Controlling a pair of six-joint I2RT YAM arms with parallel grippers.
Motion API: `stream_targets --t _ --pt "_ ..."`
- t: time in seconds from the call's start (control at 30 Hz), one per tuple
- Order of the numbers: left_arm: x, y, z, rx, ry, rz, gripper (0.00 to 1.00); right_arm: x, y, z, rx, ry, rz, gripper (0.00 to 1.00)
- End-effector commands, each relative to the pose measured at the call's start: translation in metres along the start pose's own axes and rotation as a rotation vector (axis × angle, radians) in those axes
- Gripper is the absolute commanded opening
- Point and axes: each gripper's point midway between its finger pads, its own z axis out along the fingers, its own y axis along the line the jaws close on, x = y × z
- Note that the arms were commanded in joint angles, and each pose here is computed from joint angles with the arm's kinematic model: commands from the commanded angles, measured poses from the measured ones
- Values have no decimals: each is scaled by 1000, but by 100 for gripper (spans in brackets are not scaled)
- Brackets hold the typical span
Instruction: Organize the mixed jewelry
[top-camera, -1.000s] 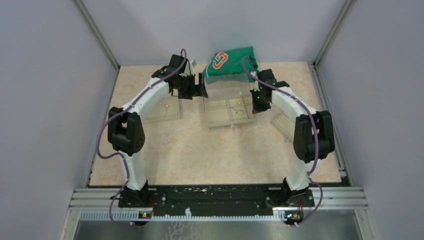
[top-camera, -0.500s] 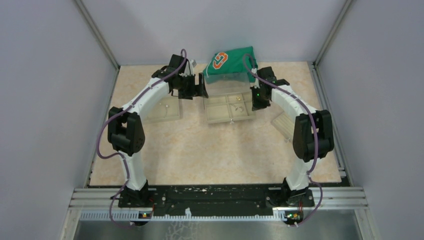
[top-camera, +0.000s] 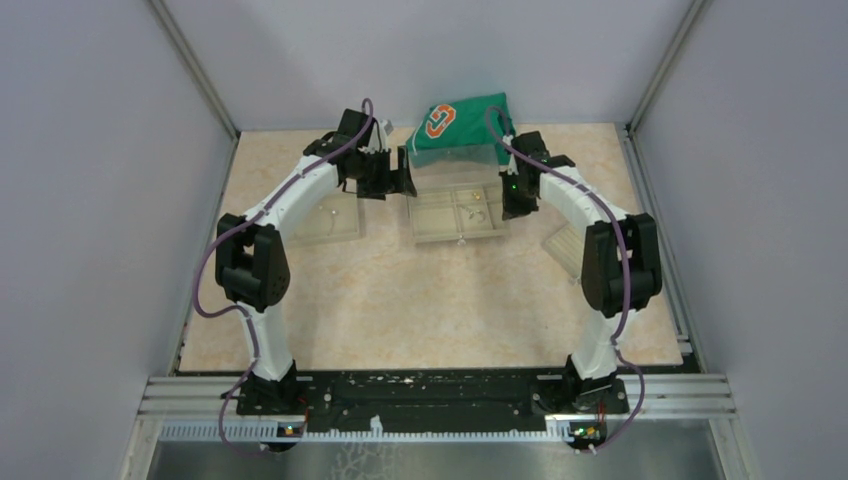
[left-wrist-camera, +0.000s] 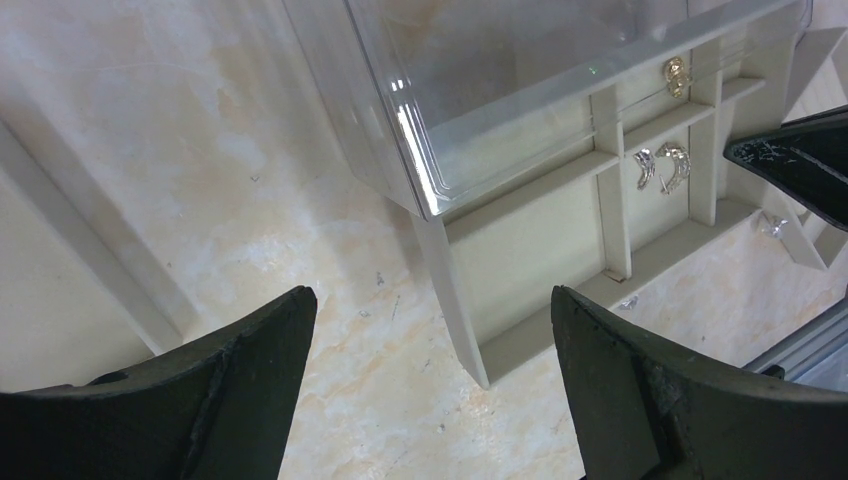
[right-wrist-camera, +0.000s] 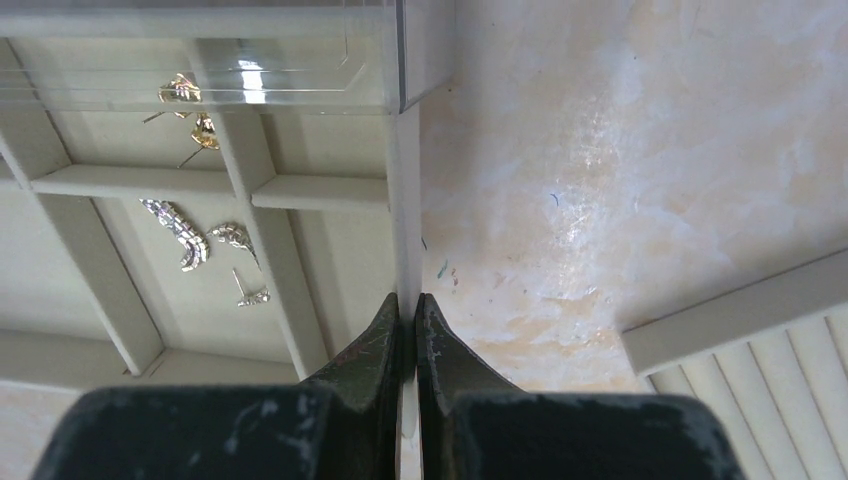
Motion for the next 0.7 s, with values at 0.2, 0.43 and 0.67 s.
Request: stream_targets --t 0.2,0.43,0.67 --pt "4 -1 2 14 15 6 93 -46 12 -21 -31 -100 18 0" --pt "-6 -6 9 42 -5 -3 93 -44 12 -19 -24 -63 21 0" --pt "-8 -9 10 54 -6 -4 93 -41 9 -19 -9 -35 23 0"
